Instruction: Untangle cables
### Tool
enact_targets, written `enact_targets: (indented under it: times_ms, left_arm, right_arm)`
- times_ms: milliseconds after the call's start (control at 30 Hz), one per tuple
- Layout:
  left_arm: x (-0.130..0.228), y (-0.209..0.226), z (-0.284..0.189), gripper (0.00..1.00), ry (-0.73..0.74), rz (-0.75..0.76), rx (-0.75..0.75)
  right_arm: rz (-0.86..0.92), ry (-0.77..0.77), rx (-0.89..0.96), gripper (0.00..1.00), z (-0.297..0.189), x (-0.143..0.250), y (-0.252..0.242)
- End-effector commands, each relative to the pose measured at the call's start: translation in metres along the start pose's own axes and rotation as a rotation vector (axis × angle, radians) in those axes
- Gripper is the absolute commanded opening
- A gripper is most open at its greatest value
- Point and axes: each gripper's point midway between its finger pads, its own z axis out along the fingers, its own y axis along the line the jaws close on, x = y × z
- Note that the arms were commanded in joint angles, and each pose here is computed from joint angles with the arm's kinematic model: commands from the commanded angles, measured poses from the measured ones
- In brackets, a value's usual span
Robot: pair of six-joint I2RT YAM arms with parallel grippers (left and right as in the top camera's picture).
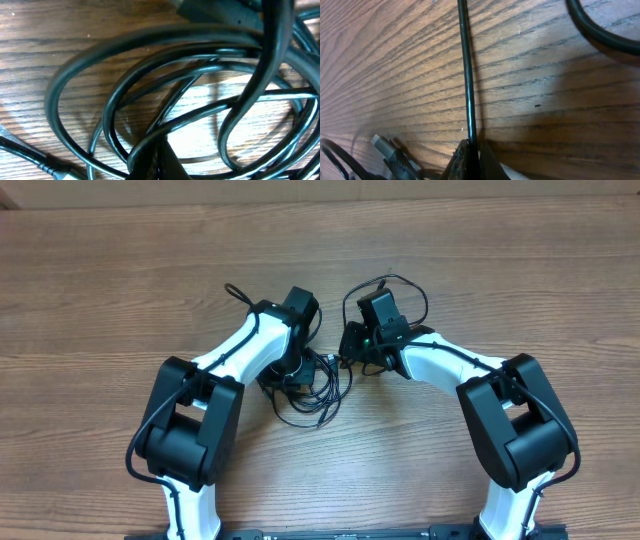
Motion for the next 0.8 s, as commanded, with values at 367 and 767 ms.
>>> enact_targets:
  times_ms: [367, 767]
  left_arm:
    - [0.01, -0.035, 0.0, 0.04, 0.077, -0.001, 0.138]
    - [-0.012, -0.043, -0.025, 0.04, 0.011, -0.056, 0.127]
  right_arm:
    - [0.0, 0.011, 0.002, 0.04, 0.004, 0.004, -0.002]
    - [-0.001, 0.014, -0.01, 0.04, 0.004, 0.004, 0.0]
